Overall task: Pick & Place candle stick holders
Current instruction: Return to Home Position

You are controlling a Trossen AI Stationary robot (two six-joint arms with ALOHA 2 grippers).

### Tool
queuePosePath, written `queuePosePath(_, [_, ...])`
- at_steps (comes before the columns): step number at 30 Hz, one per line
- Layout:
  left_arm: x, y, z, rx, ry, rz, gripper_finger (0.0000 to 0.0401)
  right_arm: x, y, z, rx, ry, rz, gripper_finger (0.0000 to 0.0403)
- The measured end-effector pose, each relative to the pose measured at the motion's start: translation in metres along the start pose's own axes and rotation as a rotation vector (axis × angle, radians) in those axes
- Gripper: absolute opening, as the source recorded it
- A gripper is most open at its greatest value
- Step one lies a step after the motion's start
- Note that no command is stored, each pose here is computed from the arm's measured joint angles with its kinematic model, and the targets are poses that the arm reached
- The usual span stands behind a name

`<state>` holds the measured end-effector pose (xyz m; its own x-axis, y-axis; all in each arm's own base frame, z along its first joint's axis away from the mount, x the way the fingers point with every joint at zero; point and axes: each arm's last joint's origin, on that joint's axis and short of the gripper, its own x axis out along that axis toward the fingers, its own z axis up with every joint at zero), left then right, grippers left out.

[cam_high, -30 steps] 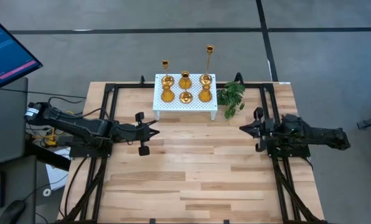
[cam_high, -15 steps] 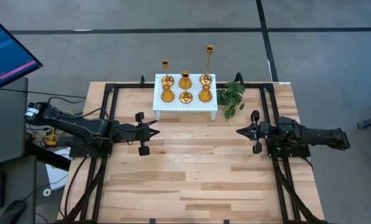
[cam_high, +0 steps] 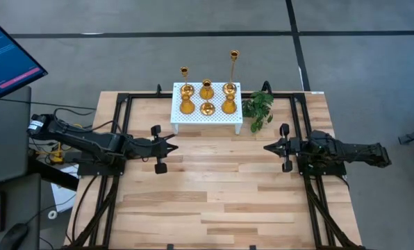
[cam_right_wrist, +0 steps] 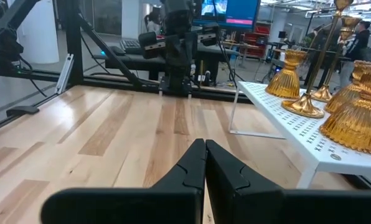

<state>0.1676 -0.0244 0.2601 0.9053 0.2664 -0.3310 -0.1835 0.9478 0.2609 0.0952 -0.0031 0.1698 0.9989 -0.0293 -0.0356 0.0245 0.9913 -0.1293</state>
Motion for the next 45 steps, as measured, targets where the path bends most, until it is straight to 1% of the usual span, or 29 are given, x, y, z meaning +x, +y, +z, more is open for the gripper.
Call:
queuePosePath(8, [0.0000,0.0000,0.0003,0.001,-0.003,0.000,0.0008,0.0000,0.0000,-0.0001,-0.010,0.001,-0.001,0.0000])
queuePosePath(15, [0.0000,0.0000,0.0005,0.000,-0.005,0.000,0.0008,0.0000,-0.0009,-0.0004,0.110,0.003,-0.013,0.0000])
queuePosePath(27, [0.0000,0.0001,0.0009,-0.002,-0.009,0.001,0.0008,0.0002,-0.0009,-0.0005,0.132,0.004,-0.013,0.0000])
queuePosePath(45, [0.0000,0.0002,0.0016,-0.006,-0.015,0.001,0.0008,0.0002,-0.0009,-0.0005,0.132,0.005,-0.012,0.0000])
